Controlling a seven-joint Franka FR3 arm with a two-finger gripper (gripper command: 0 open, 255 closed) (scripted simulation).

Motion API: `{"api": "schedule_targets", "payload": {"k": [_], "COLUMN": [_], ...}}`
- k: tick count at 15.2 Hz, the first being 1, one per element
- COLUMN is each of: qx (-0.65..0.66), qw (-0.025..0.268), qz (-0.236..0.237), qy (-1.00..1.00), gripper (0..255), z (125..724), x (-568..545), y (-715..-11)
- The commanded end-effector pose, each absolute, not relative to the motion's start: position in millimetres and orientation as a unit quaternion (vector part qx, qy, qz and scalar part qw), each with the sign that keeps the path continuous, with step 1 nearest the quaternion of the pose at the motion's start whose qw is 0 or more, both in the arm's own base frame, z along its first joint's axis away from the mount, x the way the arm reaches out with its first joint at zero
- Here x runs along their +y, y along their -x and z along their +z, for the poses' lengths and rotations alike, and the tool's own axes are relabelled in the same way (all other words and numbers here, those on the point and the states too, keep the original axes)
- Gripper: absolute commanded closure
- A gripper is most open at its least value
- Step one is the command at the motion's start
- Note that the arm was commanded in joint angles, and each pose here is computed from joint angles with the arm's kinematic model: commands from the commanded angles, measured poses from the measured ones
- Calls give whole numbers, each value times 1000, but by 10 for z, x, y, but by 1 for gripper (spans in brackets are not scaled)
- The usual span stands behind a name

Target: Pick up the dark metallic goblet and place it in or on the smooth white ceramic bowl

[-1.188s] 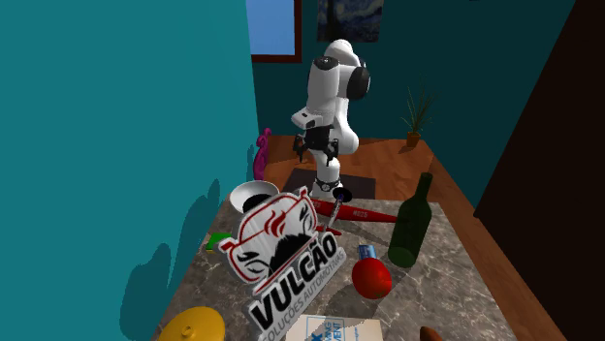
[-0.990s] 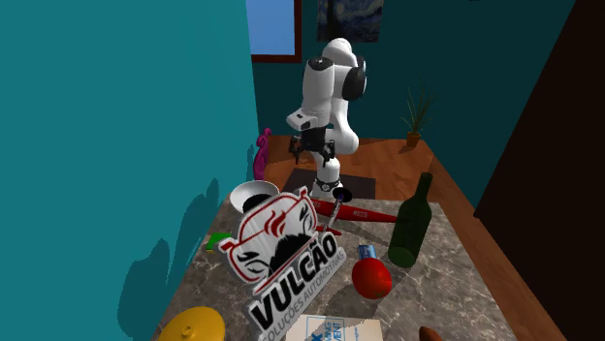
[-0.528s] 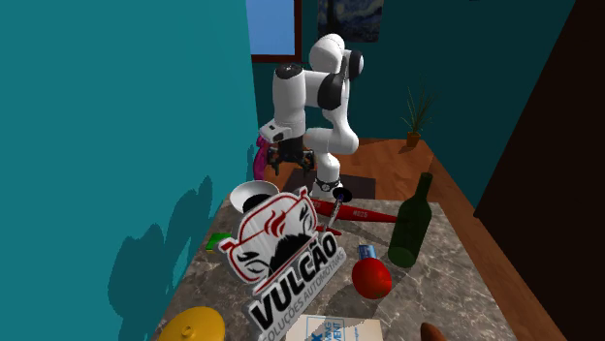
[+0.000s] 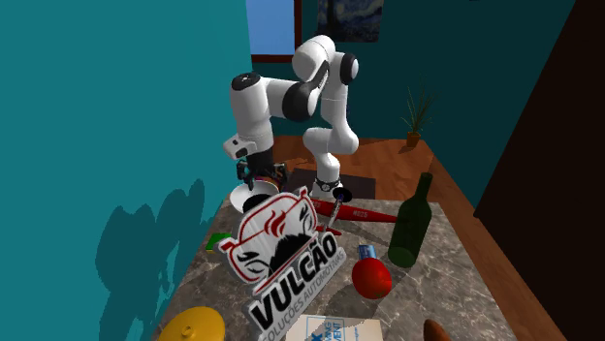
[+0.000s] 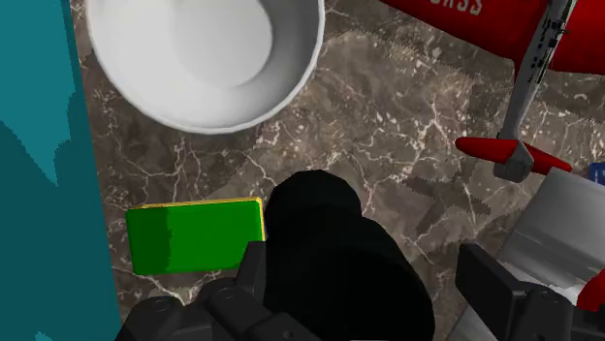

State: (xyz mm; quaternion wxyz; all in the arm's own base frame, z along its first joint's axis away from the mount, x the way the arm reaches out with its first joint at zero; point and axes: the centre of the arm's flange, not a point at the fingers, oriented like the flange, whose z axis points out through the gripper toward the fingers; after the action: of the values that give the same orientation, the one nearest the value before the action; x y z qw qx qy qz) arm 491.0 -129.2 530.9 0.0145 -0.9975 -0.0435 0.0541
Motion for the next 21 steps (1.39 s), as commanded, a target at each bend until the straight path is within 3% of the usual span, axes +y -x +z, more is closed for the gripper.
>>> {"api": "schedule_targets", "payload": {"k": [1,5,13,21], "qx": [-45,-46,-46,-46], "qw": [21,36,36,36], "qz": [56,59,59,59], "qy": [997,997,997,997], "gripper": [0,0,0,0], "z": [5259,5178,4781,4781], "x": [-1485,-1816,-1792,-1792], "y": [-5153,-5601,-5556,-5556]}}
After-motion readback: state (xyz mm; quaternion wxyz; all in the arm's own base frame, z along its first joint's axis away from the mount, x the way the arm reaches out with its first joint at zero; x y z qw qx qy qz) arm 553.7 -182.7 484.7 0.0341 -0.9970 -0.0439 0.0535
